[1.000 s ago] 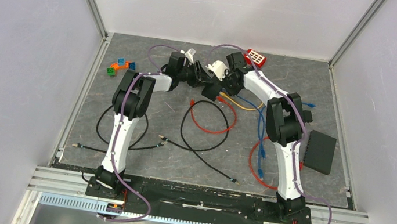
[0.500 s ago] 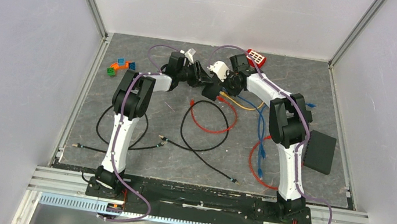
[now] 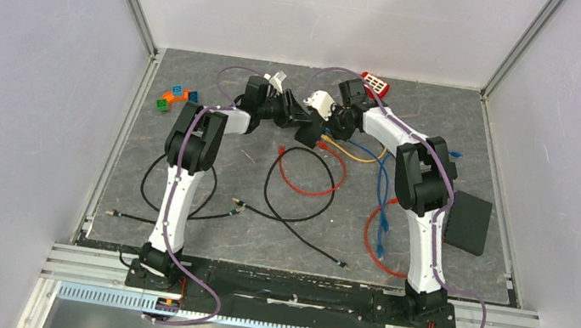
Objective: Insert the plug into the switch port
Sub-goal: Insert the connector into the switch port.
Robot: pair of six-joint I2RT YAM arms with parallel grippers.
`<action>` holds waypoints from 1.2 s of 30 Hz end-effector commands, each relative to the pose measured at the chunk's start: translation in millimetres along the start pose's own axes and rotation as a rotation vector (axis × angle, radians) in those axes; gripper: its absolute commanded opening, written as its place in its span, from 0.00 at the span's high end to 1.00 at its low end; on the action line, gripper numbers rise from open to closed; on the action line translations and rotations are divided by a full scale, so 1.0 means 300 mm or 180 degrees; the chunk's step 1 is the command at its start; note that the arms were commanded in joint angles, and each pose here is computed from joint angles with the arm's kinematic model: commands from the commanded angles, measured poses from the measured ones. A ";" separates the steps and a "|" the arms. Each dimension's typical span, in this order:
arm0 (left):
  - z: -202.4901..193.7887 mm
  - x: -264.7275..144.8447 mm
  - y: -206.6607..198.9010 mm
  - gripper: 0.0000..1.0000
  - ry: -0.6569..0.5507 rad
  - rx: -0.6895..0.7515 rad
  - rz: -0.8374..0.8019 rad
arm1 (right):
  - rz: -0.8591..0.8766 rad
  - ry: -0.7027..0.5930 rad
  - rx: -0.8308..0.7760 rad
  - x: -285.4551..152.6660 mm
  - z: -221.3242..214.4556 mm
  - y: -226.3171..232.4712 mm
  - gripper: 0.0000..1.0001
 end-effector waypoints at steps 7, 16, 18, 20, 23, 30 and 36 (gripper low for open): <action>-0.176 0.085 -0.192 0.55 0.0533 -0.0008 -0.0676 | 0.0191 -0.1053 -0.0136 0.070 0.245 0.039 1.00; -0.254 0.087 -0.223 0.57 0.0839 0.0057 -0.0875 | 0.0214 -0.1270 -0.0479 0.065 0.304 0.086 1.00; -0.271 0.083 -0.218 0.57 0.0873 0.0061 -0.0872 | 0.0159 -0.1353 -0.0500 0.047 0.320 0.082 1.00; -0.298 0.086 -0.231 0.58 0.0958 0.0078 -0.0936 | 0.0121 -0.1469 -0.0570 0.032 0.336 0.090 1.00; -0.351 0.090 -0.266 0.58 0.1142 0.0132 -0.1084 | 0.0101 -0.1636 -0.0659 0.022 0.358 0.091 1.00; -0.372 0.086 -0.299 0.61 0.1163 0.0296 -0.1203 | 0.0261 -0.1676 -0.0943 0.030 0.382 0.132 1.00; -0.349 0.082 -0.332 0.61 0.1141 0.0550 -0.1185 | 0.0388 -0.1615 -0.0841 0.023 0.390 0.148 1.00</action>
Point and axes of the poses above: each gripper's point midway between its finger pads, its own x axis out along the fingers, its own y axis along the line the jaws close on, z = x × y, the point moved 3 cm from there along -x, back along the fingers, and after that the axes turned 1 degree about x, right-handed, at the moved point
